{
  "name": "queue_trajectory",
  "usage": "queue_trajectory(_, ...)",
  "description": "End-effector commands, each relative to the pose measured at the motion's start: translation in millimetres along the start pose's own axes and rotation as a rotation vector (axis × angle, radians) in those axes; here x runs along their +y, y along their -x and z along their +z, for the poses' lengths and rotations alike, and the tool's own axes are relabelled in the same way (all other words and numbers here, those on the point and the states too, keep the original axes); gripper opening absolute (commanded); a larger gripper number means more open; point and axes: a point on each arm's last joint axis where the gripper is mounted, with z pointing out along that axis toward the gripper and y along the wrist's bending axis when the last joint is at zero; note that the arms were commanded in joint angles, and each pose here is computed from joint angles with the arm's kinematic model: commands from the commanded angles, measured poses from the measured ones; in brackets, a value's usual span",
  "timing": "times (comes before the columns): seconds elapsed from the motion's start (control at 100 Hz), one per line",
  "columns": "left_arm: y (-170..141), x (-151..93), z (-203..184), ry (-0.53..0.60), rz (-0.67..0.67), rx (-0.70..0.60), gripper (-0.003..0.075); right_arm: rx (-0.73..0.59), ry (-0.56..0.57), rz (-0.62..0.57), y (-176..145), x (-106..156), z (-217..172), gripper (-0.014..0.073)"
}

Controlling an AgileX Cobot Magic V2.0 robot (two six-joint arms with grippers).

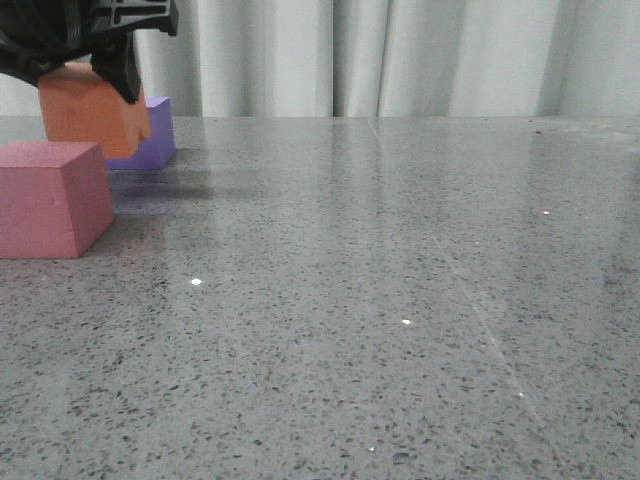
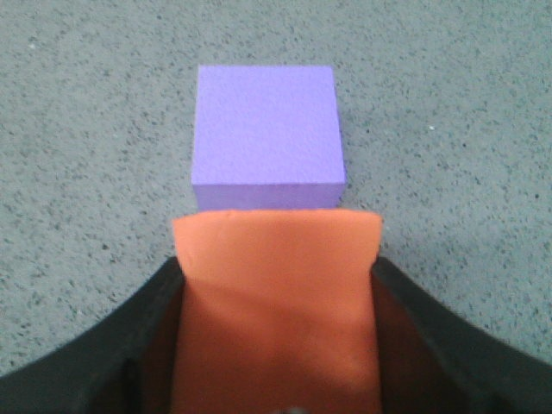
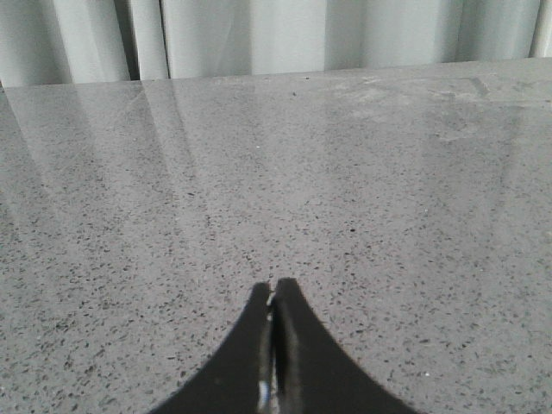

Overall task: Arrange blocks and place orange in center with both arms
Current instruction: 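Carry the orange cube with the left gripper beside the purple cube, then lower the orange cube between purple and pink cubes, open left gripper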

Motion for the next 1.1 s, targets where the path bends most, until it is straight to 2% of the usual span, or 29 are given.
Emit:
queue_trajectory(0.0, 14.3, -1.2, -15.8, -0.059, -0.010, -0.088, 0.0117, -0.125, 0.010, -0.008, 13.5, 1.4, -3.5, -0.0061)
queue_trajectory(0.62, -0.1, 1.1, 14.6, -0.025, -0.001, -0.016, 0.0134, -0.125, 0.010, -0.008, 13.5, 1.4, -3.5, -0.0061)
queue_trajectory(0.72, 0.5, -1.2, 15.3, -0.048, 0.000, -0.026, 0.0234, -0.125, 0.010, -0.008, 13.5, 1.4, -3.5, -0.0061)
queue_trajectory(0.79, 1.6, -3.4, 15.1, -0.072, 0.003, -0.038, 0.0382, -0.125, 0.010, -0.008, 13.5, 1.4, -3.5, -0.0061)
queue_trajectory(0.84, 2.1, -4.5, 15.0, -0.084, 0.001, -0.043, 0.0524, -0.125, 0.010, -0.008, 13.5, 1.4, -3.5, -0.0061)
queue_trajectory(0.89, 1.9, -4.7, 15.0, -0.086, -0.007, -0.040, 0.0631, -0.125, 0.010, -0.008, 13.5, 1.4, -3.5, -0.0061)
queue_trajectory(0.94, 1.6, -4.6, 15.0, -0.085, -0.011, -0.037, 0.0702, -0.125, 0.010, -0.008, 13.5, 1.4, -3.5, -0.0061)
queue_trajectory(0.97, 1.4, -4.2, 15.1, -0.081, -0.011, -0.035, 0.0719, -0.125, 0.010, -0.008, 13.5, 1.4, -3.5, -0.0061)
queue_trajectory(1.09, 2.5, -3.5, 12.9, -0.079, -0.011, -0.039, 0.0693, -0.125, 0.010, -0.008, 13.5, 1.4, -3.5, -0.0061)
